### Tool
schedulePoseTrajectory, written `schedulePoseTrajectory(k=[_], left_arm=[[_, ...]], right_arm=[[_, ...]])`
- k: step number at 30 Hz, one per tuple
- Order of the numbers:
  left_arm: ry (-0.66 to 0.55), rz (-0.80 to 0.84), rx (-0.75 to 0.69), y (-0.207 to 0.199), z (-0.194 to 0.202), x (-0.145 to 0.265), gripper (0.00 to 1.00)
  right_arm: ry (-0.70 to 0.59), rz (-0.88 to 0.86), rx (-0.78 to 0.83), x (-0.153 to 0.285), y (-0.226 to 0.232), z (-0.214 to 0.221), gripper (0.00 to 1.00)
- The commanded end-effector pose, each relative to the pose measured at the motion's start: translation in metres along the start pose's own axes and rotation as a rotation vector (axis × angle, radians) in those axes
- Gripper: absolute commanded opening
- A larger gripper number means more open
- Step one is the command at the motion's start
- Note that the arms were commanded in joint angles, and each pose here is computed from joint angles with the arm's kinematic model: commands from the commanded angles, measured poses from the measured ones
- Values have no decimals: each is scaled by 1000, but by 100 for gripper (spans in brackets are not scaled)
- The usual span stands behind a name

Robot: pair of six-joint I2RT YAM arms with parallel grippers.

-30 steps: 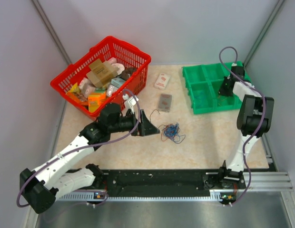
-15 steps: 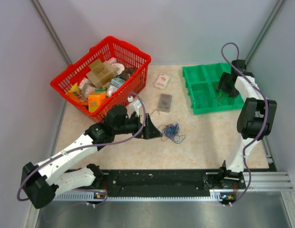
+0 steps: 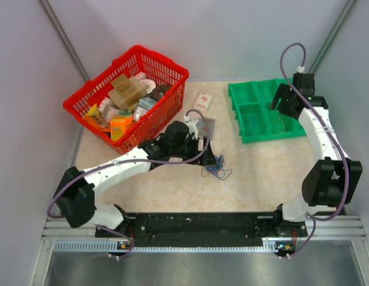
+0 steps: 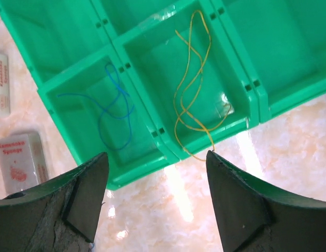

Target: Untangle the cables

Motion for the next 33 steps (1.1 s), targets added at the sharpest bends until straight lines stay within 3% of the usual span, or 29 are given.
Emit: schedulePoseTrajectory(k=[1, 4, 10, 14, 18, 21, 26, 29, 33], left_arm=[[-54, 45, -57, -14, -22, -12, 87], [-8, 54, -47, -17, -18, -18, 86], [4, -1, -29, -8, 0, -15, 83], [21, -44, -45, -1, 7, -8, 79], [22, -78, -17, 7, 17, -5, 71], [-5, -74, 10, 11, 24, -2, 70], [-13, -116, 30, 21, 34, -2, 75], [-14, -120, 11, 21, 29, -6, 76], [1, -123, 14, 20, 23, -13, 66]], right_arm=[[19, -17, -22, 11, 1, 24, 70], [68, -49, -66, 16, 2, 48, 59], [305, -429, 85, 40, 73, 159, 60], [322, -551, 189, 48, 98, 210, 61], [354, -637, 161, 49, 111, 233, 55], [404, -724, 181, 45, 117, 249, 40], [512, -763, 194, 48, 117, 268, 0], [499, -827, 162, 66, 113, 265, 0], [522, -936, 100, 94, 112, 258, 0]])
Point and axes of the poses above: each gripper's point midway between its finger pads, its own x axis back along the fingers, its own y axis along the line the jaws close on, z = x × y, the point moved 7 cm from there along x, back along the fingers, and after that the axes turned 6 degrees about -x, right-handed, at the moved point
